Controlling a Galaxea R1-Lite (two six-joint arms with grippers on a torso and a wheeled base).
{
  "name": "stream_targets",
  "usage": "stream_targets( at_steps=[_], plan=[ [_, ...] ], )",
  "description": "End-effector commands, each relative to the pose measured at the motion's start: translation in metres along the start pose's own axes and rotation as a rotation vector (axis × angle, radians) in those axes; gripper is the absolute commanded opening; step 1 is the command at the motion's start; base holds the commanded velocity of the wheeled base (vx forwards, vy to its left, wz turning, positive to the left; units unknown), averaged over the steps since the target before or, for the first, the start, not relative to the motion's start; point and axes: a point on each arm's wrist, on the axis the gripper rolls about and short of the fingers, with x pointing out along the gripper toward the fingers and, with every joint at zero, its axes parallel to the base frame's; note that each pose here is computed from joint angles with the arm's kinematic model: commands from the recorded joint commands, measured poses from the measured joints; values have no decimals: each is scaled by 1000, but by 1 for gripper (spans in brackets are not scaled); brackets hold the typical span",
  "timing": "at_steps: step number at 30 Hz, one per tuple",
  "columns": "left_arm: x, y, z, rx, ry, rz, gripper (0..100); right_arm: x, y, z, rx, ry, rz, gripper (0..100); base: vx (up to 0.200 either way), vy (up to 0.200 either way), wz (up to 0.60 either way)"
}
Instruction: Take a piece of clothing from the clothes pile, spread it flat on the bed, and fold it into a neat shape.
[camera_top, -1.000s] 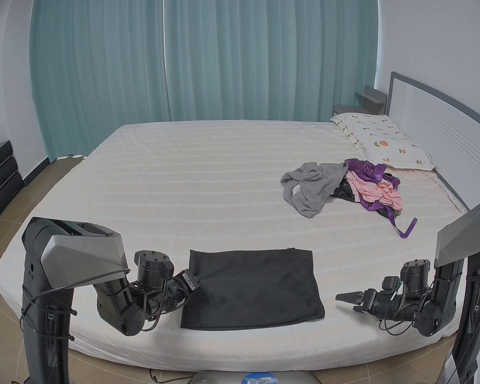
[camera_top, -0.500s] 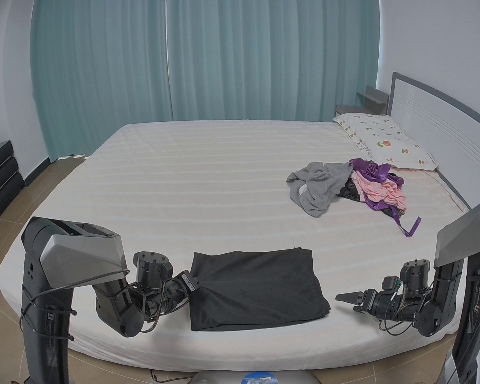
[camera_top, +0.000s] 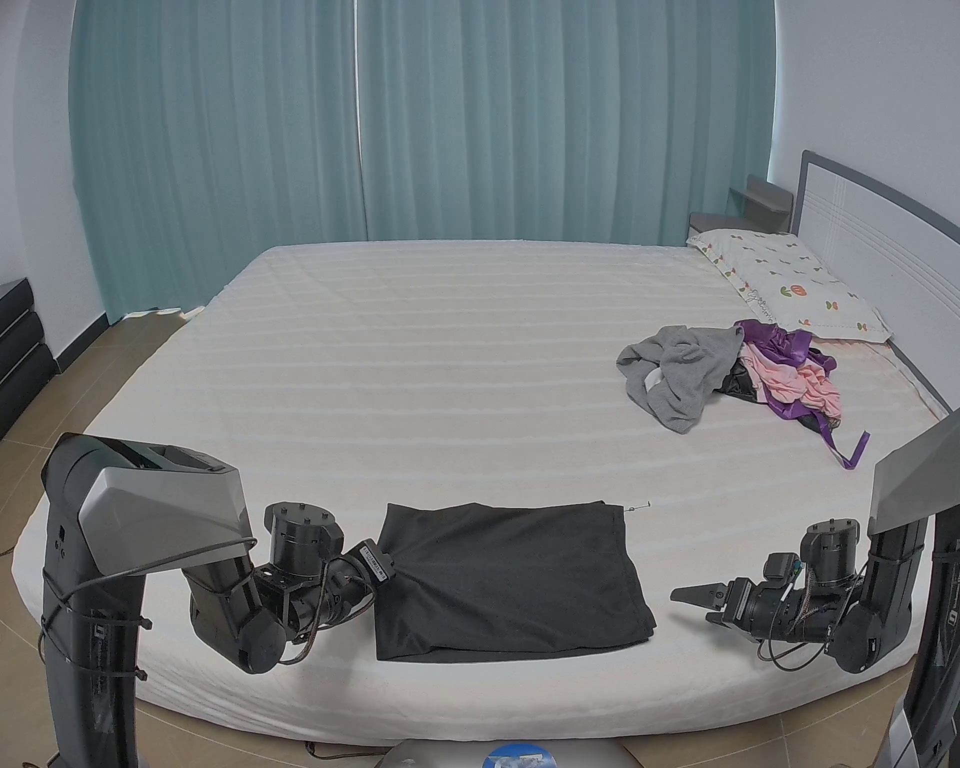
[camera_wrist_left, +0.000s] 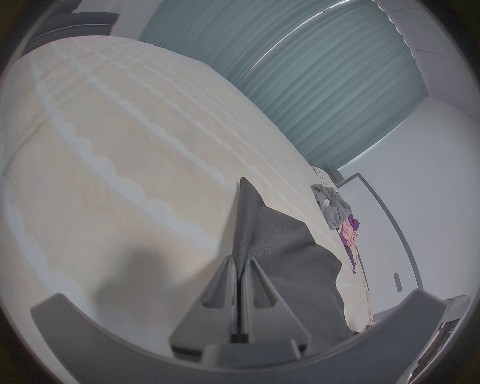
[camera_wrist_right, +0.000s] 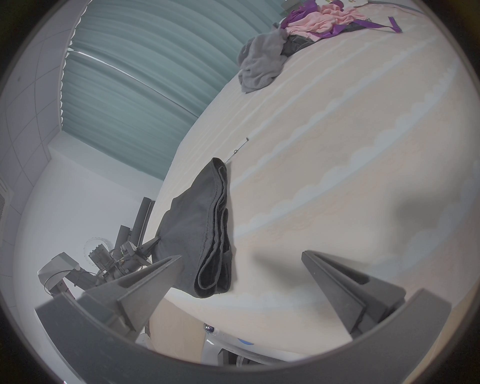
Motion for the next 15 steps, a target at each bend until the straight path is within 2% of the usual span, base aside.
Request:
stream_targets(
  at_steps=[1,5,15],
  plan=[
    [0,0,1,-1,-3,1,0,0,0,0,0,-1,-1,100,0,200,0],
    [0,0,1,-39,-14,8,0,0,0,0,-1,-1,2,100,0,200,0],
    [-6,3,2,-45,-21,20,0,0,0,0,1,-1,2,100,0,200,0]
  ],
)
